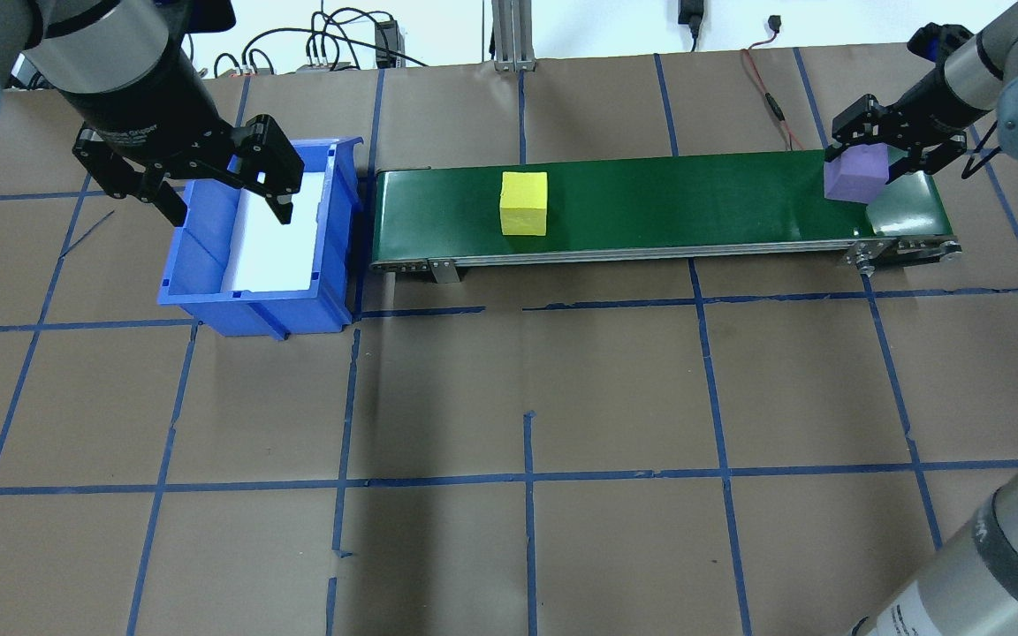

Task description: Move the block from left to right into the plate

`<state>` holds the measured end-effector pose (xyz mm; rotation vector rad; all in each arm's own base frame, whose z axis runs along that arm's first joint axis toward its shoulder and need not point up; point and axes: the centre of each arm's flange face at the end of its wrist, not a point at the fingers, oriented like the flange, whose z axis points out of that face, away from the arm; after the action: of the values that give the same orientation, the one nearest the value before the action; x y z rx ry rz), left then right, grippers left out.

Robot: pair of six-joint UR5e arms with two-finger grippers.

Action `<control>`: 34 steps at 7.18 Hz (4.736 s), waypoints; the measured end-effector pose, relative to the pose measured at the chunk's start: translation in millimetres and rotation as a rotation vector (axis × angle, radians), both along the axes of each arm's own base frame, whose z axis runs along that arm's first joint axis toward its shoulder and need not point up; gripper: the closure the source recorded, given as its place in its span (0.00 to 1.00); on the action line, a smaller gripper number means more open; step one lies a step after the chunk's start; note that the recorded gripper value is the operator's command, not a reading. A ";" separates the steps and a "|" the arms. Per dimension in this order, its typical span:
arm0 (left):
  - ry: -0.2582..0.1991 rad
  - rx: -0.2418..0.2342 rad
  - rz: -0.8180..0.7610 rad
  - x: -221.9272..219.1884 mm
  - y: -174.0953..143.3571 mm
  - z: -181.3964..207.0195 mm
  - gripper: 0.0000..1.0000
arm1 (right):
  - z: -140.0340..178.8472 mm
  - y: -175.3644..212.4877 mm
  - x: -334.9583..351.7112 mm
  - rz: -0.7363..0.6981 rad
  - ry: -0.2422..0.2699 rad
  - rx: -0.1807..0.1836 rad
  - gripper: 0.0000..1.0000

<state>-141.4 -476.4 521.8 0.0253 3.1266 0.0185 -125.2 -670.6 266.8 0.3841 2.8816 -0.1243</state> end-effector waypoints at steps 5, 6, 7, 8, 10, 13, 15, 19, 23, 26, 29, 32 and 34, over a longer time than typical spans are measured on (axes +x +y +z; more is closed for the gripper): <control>-0.001 0.028 0.003 1.2 0.9 -12.5 0.00 | 69.6 42.8 -62.5 0.064 0.245 -0.044 0.70; -0.001 0.031 0.003 1.4 1.0 -13.5 0.00 | 92.5 73.6 -101.6 0.069 0.267 -0.040 0.70; -0.001 0.034 0.003 1.5 0.7 -14.4 0.00 | 104.9 107.1 -144.5 0.074 0.270 -0.024 0.70; -0.001 0.037 0.003 1.5 0.3 -15.3 0.00 | 102.7 143.1 -189.6 0.080 0.252 0.005 0.67; 0.000 0.043 0.004 2.0 -0.4 -17.4 0.00 | 67.2 198.4 -255.2 0.118 0.224 0.033 0.62; 0.001 0.045 0.006 2.2 -0.6 -18.1 0.00 | -1.8 231.1 -302.8 0.117 0.192 0.045 0.00; 0.003 0.046 0.007 2.4 -1.1 -18.5 0.00 | -13.3 237.9 -308.4 0.107 0.163 0.052 0.00; 0.008 0.049 0.008 2.3 -0.4 -17.9 0.00 | 53.4 188.5 -281.4 0.148 0.203 -0.024 0.00; 0.009 0.049 0.007 1.8 -0.3 -17.3 0.00 | 81.0 83.0 -138.1 0.226 0.138 -0.115 0.00; 0.010 0.049 0.006 1.2 -0.2 -17.2 0.00 | 68.4 53.1 -55.6 0.198 0.009 -0.124 0.00; 0.012 0.049 0.004 -0.4 0.3 -17.2 0.00 | 43.1 50.9 -26.7 0.194 -0.167 -0.155 0.00; 0.013 0.049 0.002 -1.8 0.5 -17.4 0.00 | 24.2 58.8 -16.9 0.185 -0.222 -0.157 0.00; 0.013 0.048 0.002 -2.1 0.6 -17.1 0.00 | 28.0 54.1 -18.8 0.186 -0.218 -0.169 0.00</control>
<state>-143.5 -475.8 504.7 0.0233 3.1388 0.0933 -144.1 -616.5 294.8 0.0906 2.6501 -0.2740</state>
